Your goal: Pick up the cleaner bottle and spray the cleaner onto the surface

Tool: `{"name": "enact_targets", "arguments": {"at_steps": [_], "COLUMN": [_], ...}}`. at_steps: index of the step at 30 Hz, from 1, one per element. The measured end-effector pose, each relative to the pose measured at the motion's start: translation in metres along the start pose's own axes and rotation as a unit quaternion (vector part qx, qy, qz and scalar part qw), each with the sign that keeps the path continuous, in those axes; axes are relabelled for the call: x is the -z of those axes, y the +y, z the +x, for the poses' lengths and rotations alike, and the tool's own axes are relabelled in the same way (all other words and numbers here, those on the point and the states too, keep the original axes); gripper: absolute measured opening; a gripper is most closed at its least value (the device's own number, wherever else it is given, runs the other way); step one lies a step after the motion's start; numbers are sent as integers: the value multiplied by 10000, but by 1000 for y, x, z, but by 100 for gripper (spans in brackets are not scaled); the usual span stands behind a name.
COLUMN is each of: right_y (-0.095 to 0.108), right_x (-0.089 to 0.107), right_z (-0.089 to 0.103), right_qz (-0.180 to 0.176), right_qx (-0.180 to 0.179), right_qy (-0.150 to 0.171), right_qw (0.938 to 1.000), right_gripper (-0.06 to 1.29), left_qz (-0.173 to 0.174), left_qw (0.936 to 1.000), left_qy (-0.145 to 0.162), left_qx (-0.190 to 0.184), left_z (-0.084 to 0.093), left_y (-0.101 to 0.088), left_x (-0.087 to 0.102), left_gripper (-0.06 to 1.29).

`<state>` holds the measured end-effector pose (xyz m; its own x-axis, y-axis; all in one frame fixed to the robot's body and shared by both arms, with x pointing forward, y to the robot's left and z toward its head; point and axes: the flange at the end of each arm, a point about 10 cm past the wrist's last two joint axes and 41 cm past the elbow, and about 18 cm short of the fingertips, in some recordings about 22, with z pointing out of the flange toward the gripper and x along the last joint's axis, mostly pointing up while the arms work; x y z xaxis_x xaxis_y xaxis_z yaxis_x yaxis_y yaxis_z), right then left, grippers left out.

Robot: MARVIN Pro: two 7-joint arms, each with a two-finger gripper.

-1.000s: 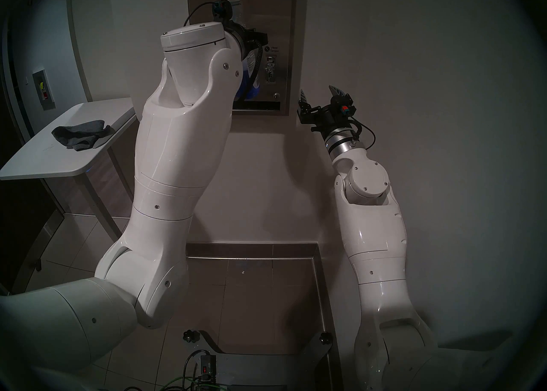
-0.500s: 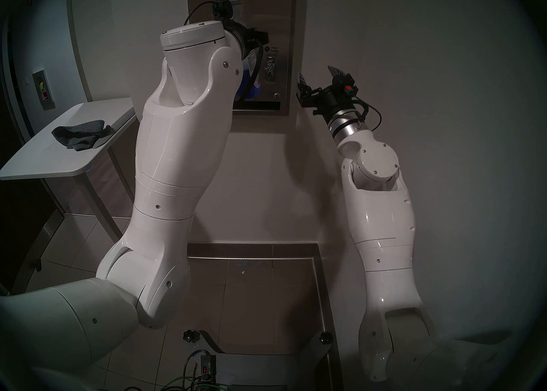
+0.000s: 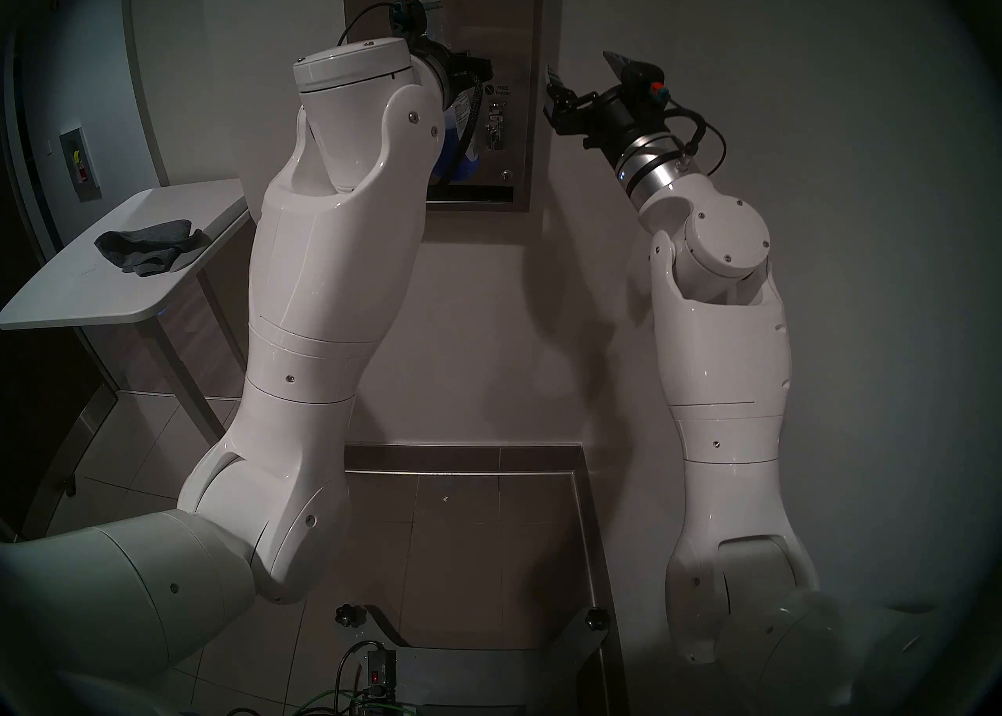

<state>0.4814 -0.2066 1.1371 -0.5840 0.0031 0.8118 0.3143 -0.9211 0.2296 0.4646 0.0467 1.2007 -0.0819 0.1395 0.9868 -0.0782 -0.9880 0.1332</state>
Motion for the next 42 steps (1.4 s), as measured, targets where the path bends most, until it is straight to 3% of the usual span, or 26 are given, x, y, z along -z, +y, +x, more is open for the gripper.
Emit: {"name": "enact_targets", "arguments": {"at_steps": [9,22,42], "right_y": [-15,-34,-6], "right_x": [-22,-46,-77], "right_z": [38,68,61], "right_qz": [406,873,952], "right_qx": [-313,-836,-1854], "right_qy": [204,234,-461], "right_qw": [9985,9924,9769], "right_gripper": [123,123,123], "left_qz": [-4,-2,-3], "left_qw": [10000,10000,9999], "left_qy": [-23,-68,-94], "left_qx": [9,16,34], "left_z": [-1,-3,-3], "left_y": [0,0,-1], "left_x": [0,0,0], "left_gripper": [67,67,67]}}
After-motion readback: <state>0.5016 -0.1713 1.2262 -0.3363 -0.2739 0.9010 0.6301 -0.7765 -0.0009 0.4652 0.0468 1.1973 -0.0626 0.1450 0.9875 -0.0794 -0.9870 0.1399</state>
